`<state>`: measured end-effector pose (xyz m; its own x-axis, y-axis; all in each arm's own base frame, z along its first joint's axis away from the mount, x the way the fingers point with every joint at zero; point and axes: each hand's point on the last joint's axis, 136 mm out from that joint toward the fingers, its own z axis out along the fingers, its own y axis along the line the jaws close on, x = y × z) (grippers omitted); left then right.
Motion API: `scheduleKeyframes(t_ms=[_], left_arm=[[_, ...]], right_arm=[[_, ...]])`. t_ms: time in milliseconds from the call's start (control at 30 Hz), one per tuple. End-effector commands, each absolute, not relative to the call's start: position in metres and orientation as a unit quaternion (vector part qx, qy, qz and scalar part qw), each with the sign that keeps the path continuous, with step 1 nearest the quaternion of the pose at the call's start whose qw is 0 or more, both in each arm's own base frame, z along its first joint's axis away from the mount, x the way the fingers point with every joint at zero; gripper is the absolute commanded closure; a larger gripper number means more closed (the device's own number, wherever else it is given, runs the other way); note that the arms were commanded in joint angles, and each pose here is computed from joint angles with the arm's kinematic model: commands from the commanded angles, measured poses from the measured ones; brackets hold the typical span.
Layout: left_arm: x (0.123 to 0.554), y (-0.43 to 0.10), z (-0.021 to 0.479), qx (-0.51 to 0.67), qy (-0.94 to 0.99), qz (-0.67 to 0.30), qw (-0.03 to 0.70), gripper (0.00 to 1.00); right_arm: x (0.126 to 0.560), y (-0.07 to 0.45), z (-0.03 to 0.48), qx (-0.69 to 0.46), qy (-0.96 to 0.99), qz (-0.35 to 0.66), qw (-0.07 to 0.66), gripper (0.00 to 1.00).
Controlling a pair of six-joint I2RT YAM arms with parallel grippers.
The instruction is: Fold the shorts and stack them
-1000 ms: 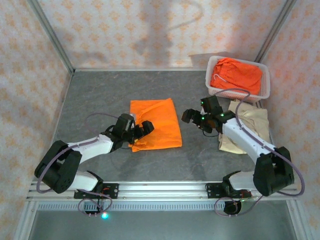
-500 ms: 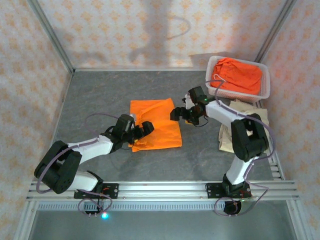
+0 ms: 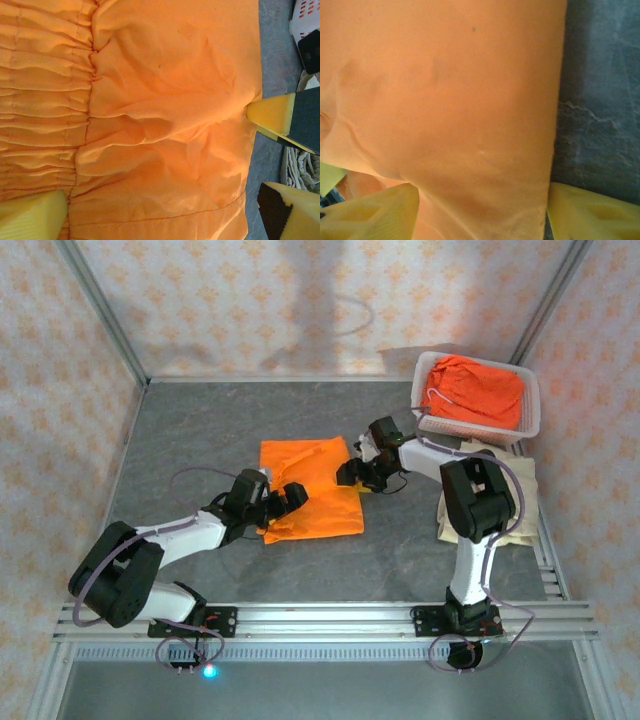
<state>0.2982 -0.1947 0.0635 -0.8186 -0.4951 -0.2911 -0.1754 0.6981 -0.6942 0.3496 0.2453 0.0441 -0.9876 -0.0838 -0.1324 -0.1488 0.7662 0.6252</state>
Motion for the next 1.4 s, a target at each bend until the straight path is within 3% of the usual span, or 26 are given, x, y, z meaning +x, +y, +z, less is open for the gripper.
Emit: scheduleKeyframes(t_ms=[0,433,800,967,1100,1367], left_arm=[[0.278,-0.172,0.021,-0.205,0.918,-0.273,0.2,0.0],[0.278,-0.173,0.019,-0.205,0.918,-0.273,0.2,0.0],[0.285,-0.175,0.034,-0.207,0.909,-0.287,0.22,0.0],[0.287,-0.176,0.036,-0.207,0.908,-0.288,0.221,0.0],[0.289,-0.175,0.043,-0.205,0.907,-0.288,0.229,0.0],[0.297,-0.168,0.083,-0.192,0.897,-0.284,0.279,0.0]], right_arm=[[0.359,0.258,0.054,-0.063,0.924,0.372,0.06,0.35],[0.359,0.277,0.037,-0.054,0.919,0.389,0.043,0.41],[0.36,0.293,0.038,-0.027,0.904,0.425,0.047,0.64],[0.363,0.294,0.037,-0.015,0.901,0.43,0.052,0.81],[0.363,0.29,0.037,-0.015,0.908,0.416,0.056,1.0],[0.358,0.253,0.06,-0.051,0.95,0.297,0.085,1.0]])
